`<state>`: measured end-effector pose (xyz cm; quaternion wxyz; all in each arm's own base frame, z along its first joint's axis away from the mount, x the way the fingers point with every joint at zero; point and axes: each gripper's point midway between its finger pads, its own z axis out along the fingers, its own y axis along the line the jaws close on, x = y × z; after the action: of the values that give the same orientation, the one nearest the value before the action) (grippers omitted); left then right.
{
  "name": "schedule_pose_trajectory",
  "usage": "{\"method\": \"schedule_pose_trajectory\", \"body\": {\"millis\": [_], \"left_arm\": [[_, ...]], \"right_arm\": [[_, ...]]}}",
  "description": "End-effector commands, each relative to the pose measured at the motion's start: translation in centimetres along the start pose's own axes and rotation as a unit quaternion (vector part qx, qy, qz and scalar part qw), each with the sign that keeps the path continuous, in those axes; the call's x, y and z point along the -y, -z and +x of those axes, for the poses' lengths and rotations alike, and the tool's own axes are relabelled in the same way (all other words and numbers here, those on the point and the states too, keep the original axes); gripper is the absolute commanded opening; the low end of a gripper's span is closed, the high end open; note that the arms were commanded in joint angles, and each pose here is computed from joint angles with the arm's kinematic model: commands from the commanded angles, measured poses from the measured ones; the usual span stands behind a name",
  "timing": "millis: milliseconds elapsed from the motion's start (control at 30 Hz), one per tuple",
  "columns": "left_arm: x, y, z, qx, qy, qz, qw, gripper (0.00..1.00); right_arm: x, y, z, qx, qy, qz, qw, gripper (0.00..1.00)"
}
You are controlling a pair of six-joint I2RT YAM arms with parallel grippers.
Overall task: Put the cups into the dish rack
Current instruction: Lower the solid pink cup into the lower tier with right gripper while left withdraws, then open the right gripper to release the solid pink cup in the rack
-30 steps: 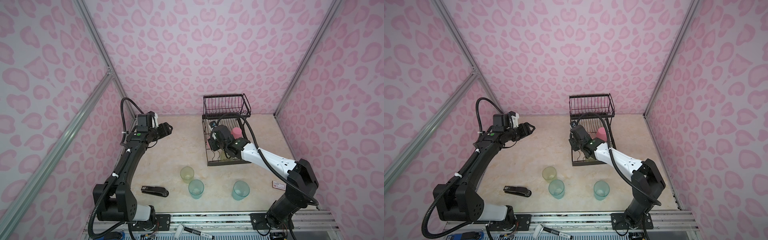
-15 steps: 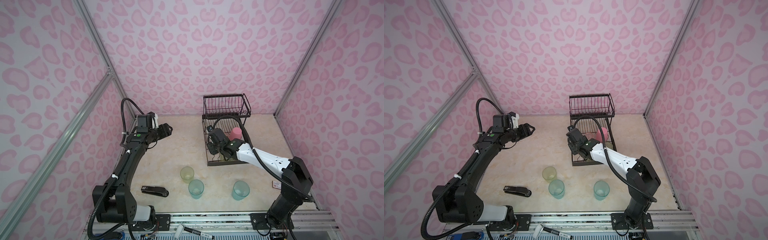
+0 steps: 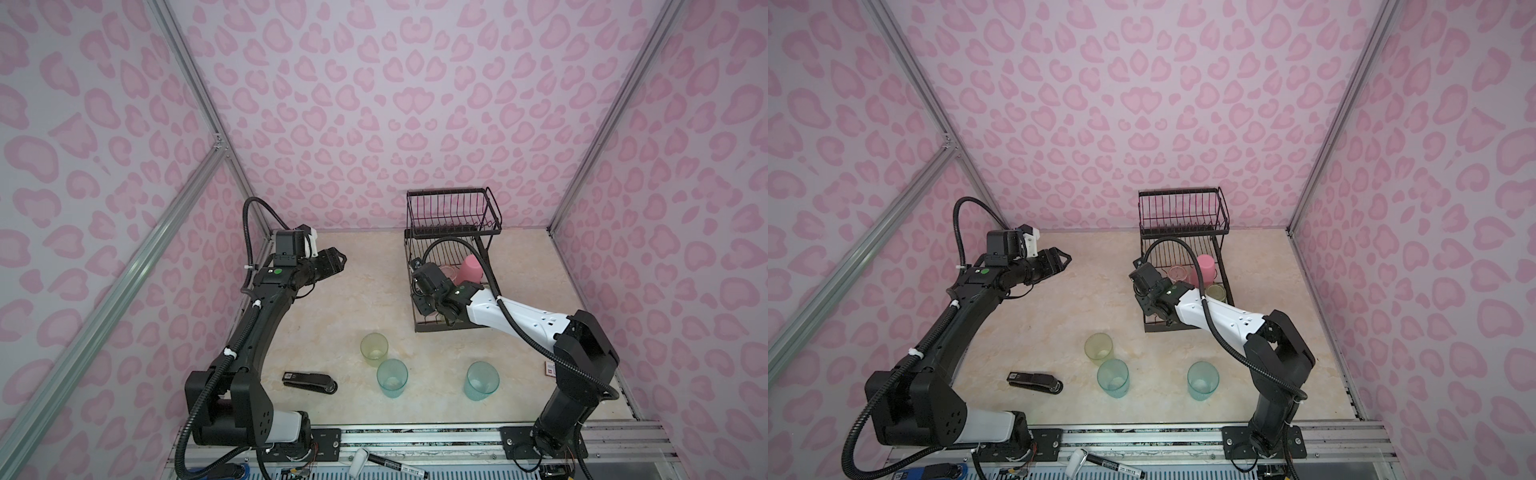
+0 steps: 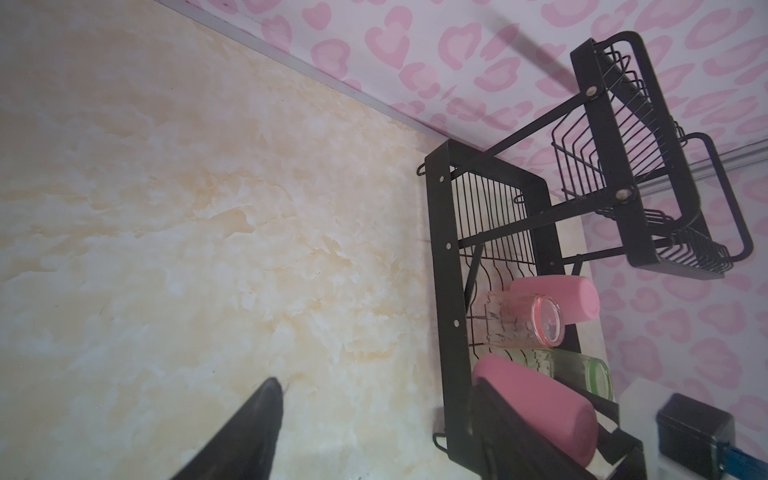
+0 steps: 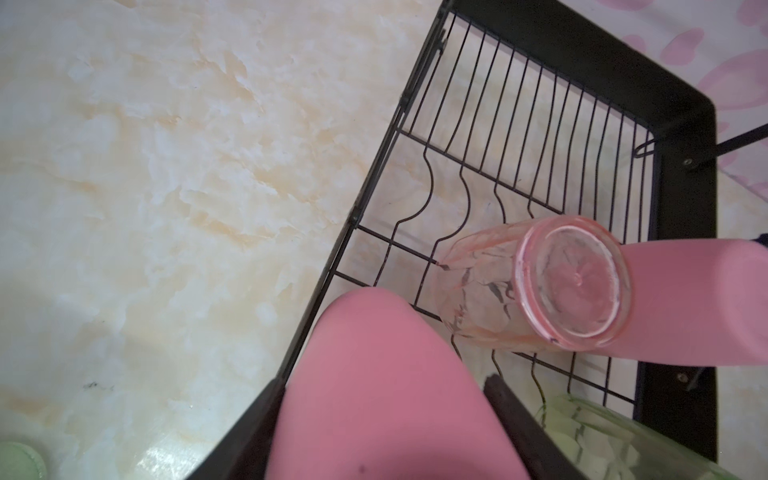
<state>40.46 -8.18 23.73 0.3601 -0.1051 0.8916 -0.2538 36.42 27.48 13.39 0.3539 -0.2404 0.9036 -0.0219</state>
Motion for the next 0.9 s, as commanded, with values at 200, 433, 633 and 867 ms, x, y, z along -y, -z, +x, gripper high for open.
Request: {"method": "schedule_pose_trajectory", "body": {"millis": [200, 433, 633, 867], "left_arm": [[0.8, 0.4, -0.6, 0.015, -0.007, 0.016, 1.0, 0.73], [0.8, 0.4, -0.5, 0.014, -0.007, 0.017, 1.0, 0.73], [0.8, 0.4, -0.5, 0.014, -0.007, 0.017, 1.0, 0.73], [0.8, 0.4, -0.5, 0.015, -0.009, 0.018, 1.0, 0.73]], "right_arm": [[-0.8, -1.4, 2.1, -0.031, -0.002, -0.009, 0.999, 0.56], [-1.0, -1.8, 2.5, -0.036, -0.002, -0.012, 0.999, 0.63], [-1.0, -1.7, 2.4, -0.035, -0.001, -0.012, 0.999, 0.76], [-0.7, -0.9, 1.7, -0.024, -0.002, -0.012, 1.0, 0.85]]}}
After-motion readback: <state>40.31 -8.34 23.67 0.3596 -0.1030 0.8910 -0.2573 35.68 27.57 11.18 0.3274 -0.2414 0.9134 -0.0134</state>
